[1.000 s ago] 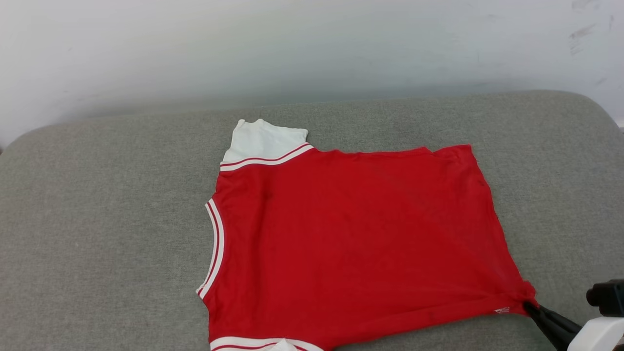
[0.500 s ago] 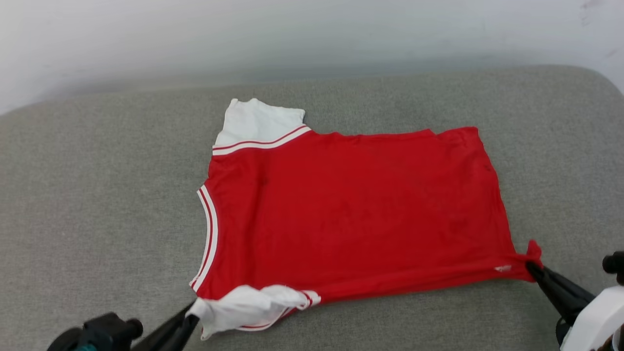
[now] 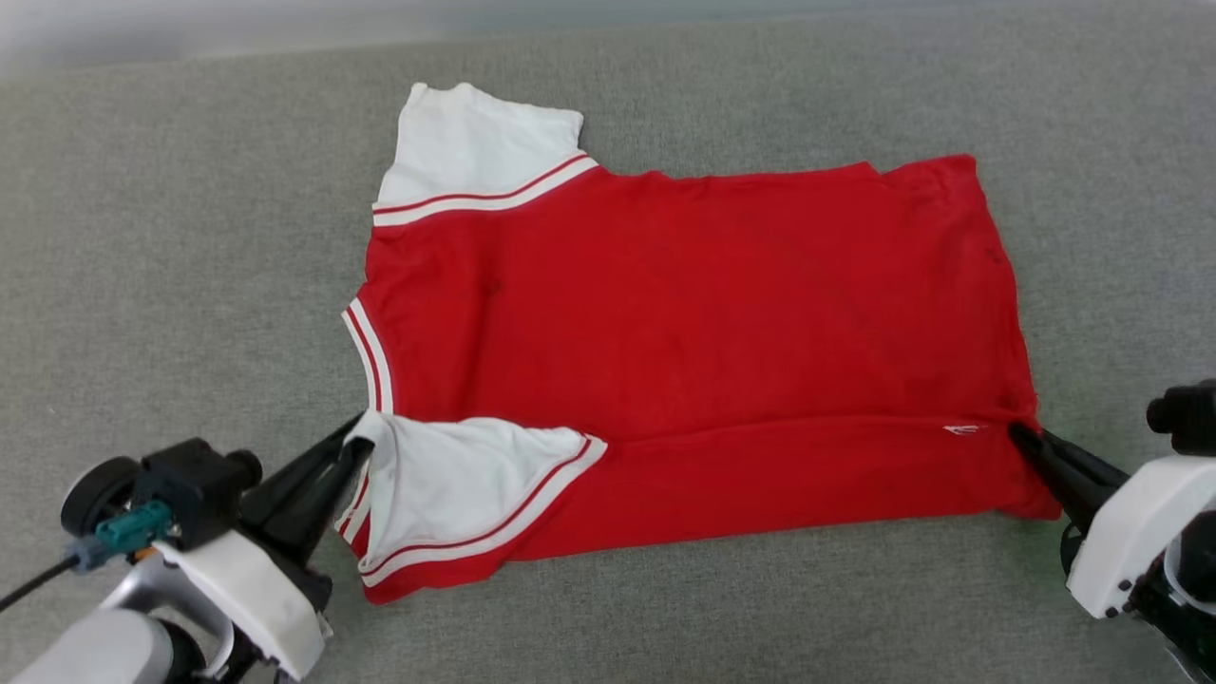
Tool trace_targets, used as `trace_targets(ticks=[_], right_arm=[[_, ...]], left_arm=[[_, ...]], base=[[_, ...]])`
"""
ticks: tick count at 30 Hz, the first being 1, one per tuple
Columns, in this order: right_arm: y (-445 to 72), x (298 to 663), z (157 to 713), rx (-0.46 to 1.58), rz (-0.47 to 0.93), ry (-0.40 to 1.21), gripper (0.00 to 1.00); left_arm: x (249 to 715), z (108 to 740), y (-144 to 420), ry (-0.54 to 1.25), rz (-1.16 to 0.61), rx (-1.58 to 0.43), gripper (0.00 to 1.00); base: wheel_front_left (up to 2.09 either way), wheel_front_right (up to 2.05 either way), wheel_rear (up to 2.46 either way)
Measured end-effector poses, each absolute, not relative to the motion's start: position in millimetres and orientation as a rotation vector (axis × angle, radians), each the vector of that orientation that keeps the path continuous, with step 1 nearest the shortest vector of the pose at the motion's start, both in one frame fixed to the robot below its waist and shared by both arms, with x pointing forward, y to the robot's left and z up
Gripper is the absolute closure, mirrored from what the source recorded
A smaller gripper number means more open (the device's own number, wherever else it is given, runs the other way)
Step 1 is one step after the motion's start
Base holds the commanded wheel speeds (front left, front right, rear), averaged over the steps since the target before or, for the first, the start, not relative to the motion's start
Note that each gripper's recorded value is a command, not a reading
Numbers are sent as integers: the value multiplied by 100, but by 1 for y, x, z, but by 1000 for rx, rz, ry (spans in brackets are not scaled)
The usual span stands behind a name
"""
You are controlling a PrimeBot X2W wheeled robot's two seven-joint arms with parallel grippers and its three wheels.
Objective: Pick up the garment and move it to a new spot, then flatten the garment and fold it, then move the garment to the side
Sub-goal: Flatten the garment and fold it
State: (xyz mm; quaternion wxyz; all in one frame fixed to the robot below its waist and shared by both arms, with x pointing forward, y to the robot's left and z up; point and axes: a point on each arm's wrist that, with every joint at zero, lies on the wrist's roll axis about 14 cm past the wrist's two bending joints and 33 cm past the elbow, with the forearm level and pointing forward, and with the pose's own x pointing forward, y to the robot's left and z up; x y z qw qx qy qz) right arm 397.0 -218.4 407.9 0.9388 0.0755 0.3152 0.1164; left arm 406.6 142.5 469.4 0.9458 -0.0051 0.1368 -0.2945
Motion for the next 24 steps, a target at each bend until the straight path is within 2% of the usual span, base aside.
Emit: trace_targets(ticks=[5,14,15,16,17,24], right_arm=[[-217,403,390,120,233,713,100],[-216,407,379,100,215,745,100],[-215,408,380,104,214,743,100],[-214,407,380,107,213,742,67],[-214,406,381,104,210,740,0],[-220,402,397,54,196,721,0]], left_arm=[[424,449,146,326,-584,4,100],[431,419,147,412,-564,32,100],[432,417,148,417,-555,35,85],[432,414,149,428,-548,44,36],[431,412,152,438,-538,54,0],[438,429,160,375,-441,75,0]], base=[[0,0,0],[0,0,0],[0,0,0],[0,0,0],[0,0,0],[0,0,0]])
